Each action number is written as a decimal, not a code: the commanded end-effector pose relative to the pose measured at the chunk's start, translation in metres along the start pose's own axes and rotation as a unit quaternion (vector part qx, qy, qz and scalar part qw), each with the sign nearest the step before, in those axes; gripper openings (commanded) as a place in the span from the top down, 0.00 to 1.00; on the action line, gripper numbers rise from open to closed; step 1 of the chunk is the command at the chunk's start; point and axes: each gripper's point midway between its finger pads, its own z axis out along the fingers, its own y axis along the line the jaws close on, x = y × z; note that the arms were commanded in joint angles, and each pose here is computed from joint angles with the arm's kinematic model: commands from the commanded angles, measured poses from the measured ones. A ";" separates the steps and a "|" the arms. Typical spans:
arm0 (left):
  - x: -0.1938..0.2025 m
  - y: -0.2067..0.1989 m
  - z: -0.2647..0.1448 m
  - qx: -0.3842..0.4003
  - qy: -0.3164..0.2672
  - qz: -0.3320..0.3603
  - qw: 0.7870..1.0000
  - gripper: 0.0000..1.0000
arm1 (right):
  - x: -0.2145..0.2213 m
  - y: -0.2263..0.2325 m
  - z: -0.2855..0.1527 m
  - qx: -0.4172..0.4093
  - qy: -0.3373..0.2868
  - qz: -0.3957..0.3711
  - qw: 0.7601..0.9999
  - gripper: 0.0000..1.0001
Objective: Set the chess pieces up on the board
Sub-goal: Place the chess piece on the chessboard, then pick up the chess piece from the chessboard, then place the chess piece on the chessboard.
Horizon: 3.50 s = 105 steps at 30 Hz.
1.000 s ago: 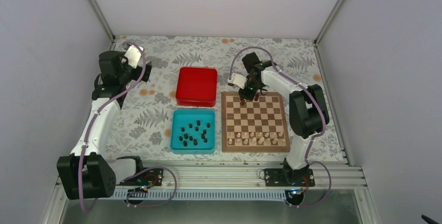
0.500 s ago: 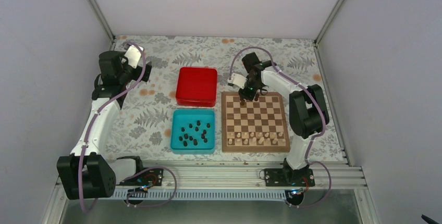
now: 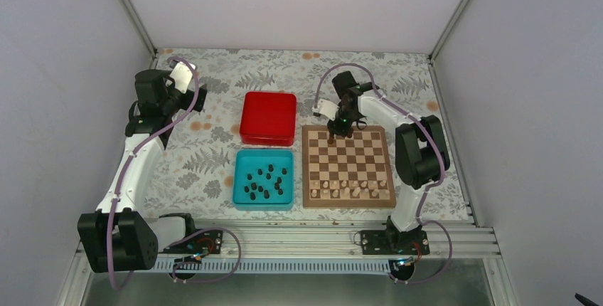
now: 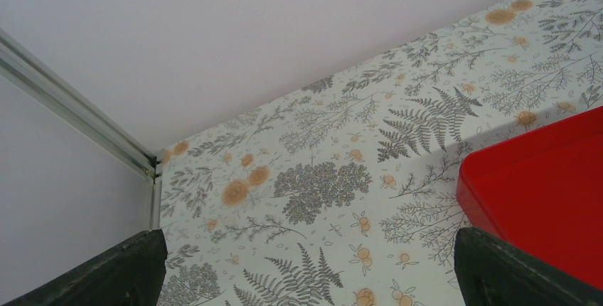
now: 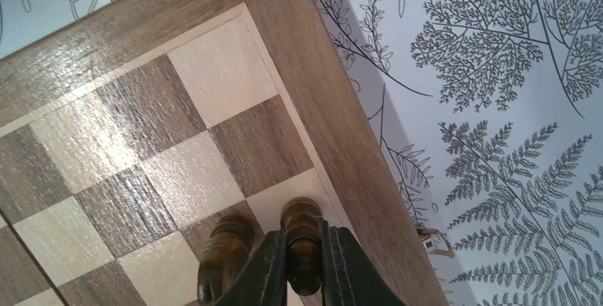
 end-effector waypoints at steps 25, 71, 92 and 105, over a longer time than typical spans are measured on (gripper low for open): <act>-0.005 0.000 -0.003 0.000 -0.013 0.005 1.000 0.00 | -0.014 -0.013 -0.051 0.037 -0.057 0.011 0.998 0.55; -0.002 -0.002 0.000 0.007 -0.010 0.005 1.000 0.00 | -0.001 0.033 -0.007 -0.054 -0.053 0.015 0.997 0.68; -0.002 -0.002 -0.001 0.005 -0.011 0.007 1.000 0.00 | -0.035 0.022 -0.018 -0.020 -0.069 -0.005 0.997 0.95; 0.000 -0.002 0.000 0.007 -0.009 0.007 1.000 0.00 | -0.034 0.019 -0.003 -0.022 -0.051 -0.005 0.998 0.94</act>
